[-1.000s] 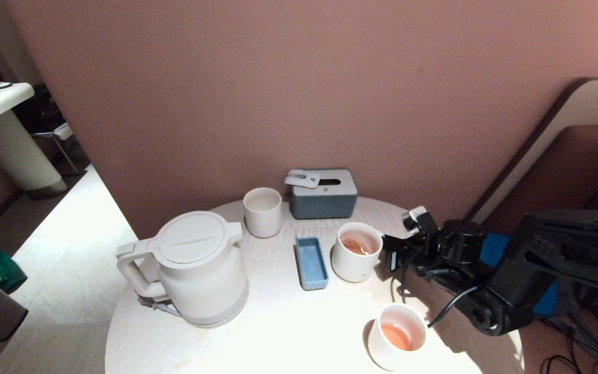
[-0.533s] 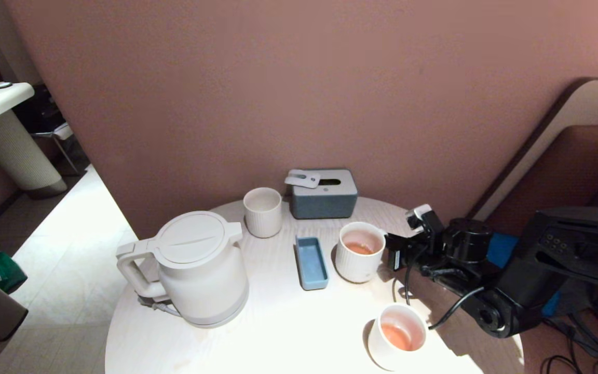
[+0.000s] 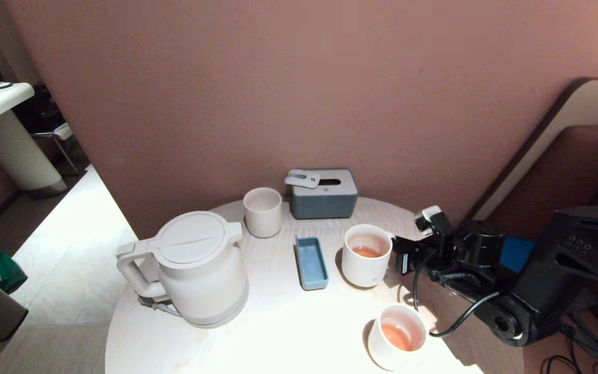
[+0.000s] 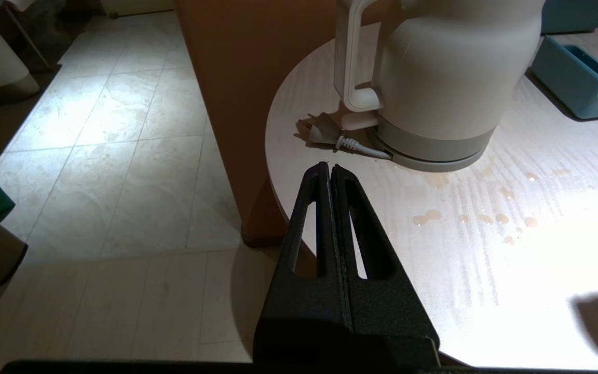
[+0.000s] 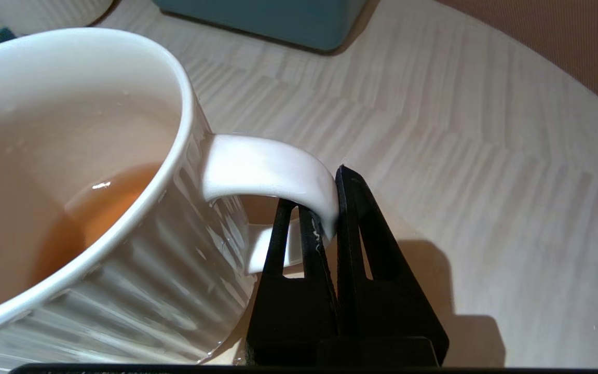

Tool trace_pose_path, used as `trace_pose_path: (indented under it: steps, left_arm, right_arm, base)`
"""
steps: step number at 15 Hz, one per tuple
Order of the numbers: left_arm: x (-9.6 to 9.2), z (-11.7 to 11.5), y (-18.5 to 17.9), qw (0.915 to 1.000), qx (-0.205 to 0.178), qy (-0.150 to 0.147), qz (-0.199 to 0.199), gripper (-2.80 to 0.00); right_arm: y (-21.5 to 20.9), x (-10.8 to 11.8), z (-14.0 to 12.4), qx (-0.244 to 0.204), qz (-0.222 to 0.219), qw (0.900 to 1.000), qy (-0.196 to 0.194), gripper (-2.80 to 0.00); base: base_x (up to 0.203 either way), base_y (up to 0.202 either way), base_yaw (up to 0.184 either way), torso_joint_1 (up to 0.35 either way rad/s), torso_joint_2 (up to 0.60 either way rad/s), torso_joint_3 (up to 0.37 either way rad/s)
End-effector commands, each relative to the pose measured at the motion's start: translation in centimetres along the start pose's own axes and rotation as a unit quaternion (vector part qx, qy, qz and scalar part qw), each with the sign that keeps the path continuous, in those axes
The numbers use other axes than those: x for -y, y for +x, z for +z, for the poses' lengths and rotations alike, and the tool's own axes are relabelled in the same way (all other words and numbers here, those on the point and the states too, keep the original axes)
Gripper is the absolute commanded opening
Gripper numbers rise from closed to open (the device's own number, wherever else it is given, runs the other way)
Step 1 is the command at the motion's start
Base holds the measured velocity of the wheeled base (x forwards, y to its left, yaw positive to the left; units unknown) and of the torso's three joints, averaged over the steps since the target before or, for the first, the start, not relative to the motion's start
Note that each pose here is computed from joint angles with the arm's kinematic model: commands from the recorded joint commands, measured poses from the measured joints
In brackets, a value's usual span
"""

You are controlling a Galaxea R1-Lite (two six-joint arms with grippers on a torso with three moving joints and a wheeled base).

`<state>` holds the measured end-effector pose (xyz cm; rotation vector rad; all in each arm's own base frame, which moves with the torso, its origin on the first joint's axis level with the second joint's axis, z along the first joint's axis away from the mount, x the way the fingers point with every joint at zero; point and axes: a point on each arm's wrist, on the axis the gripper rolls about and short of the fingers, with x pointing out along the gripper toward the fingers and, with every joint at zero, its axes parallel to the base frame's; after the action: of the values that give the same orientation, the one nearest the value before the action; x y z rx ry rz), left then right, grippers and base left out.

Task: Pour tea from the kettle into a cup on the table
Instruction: Pick up the cup, then pour water into another cup

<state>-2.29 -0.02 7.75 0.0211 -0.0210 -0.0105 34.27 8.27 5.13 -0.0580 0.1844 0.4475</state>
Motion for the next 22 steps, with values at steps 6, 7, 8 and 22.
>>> trace_pose_path:
  steps: [6,7,8,22]
  left_arm:
    - [0.0,0.0,0.0,1.0,0.0,0.0,0.0,-2.8]
    - [0.0,0.0,0.0,1.0,0.0,0.0,0.0,-2.8]
    - [0.0,0.0,0.0,1.0,0.0,0.0,0.0,-2.8]
    - [0.0,0.0,0.0,1.0,0.0,0.0,0.0,-2.8]
  right_arm:
    - [-2.7,0.4,1.6,0.012,-0.032,0.999,0.012,-2.8]
    - [-3.0,0.7,1.5,0.01,-0.04,0.999,0.014,-2.8]
    - [-3.3,1.0,1.4,0.007,-0.045,0.999,0.016,-2.8]
    - [-9.7,5.4,1.4,-0.001,-0.1,0.994,0.036,-2.8]
  base:
    - [0.0,0.0,0.0,0.0,0.0,0.0]
    - [0.0,0.0,0.0,0.0,0.0,0.0]
    - [0.0,0.0,0.0,0.0,0.0,0.0]
    - [0.0,0.0,0.0,0.0,0.0,0.0]
